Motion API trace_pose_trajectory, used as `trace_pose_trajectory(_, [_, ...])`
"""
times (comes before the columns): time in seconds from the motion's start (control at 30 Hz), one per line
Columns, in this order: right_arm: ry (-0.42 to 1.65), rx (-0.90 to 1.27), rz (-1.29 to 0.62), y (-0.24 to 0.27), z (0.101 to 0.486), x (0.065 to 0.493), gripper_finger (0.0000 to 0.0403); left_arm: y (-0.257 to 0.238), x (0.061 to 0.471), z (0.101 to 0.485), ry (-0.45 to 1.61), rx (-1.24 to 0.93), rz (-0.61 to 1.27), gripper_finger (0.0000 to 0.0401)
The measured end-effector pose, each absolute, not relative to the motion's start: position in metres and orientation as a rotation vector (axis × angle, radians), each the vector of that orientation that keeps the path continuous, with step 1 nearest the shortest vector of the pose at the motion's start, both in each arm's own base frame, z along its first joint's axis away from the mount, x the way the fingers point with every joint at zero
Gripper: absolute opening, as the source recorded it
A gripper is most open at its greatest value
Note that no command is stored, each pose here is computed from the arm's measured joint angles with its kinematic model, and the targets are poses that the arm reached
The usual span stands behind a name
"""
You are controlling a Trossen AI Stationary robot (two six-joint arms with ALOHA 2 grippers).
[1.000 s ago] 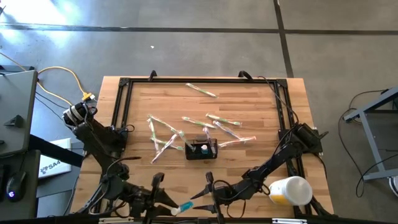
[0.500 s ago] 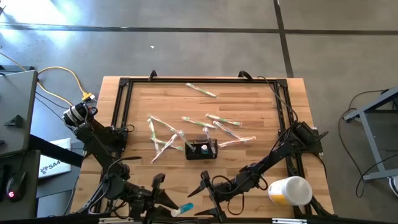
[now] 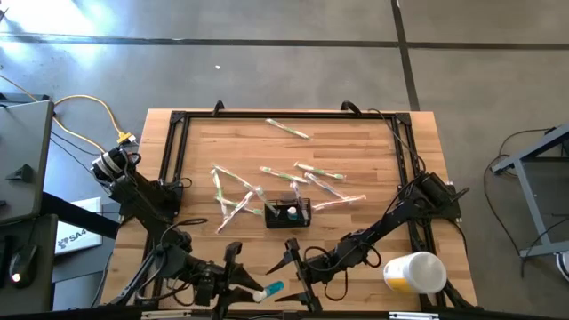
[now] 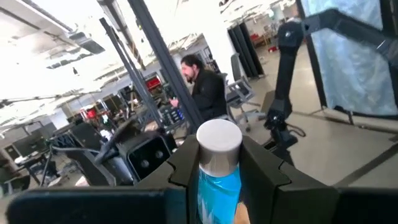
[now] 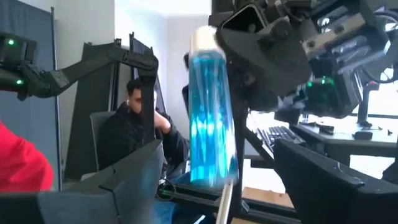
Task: Pick & Place toothbrushing station
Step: Put the mouthwash into the wire organizer
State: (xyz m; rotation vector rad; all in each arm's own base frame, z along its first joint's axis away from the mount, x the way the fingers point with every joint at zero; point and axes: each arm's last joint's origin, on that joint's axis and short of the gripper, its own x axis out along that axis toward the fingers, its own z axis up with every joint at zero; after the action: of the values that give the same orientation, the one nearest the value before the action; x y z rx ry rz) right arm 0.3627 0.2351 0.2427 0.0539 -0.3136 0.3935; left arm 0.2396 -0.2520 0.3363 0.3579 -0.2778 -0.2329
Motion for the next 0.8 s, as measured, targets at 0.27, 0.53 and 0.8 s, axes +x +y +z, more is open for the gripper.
trace_pose_trajectory(0.27, [-0.320, 0.038, 0.398, 0.2351, 0.2429, 0.3627, 0.0254, -0.2487, 0.2438, 0.3360, -0.279, 0.347, -0.247, 0.0077])
trace_pose_trajectory(0.53, [-0.332, -0.006, 0.416, 0.2359, 0.2430, 0.3623, 0.0148, -0.2490, 0.2439, 0.3349, -0.270, 0.350, -0.252, 0.0077])
trace_pose_trajectory(0.8, [-0.311, -0.028, 0.416, 0.2363, 0.2407, 0.3629, 0.0072, -0.2495, 0.2442, 0.3323, -0.245, 0.350, -0.258, 0.0077])
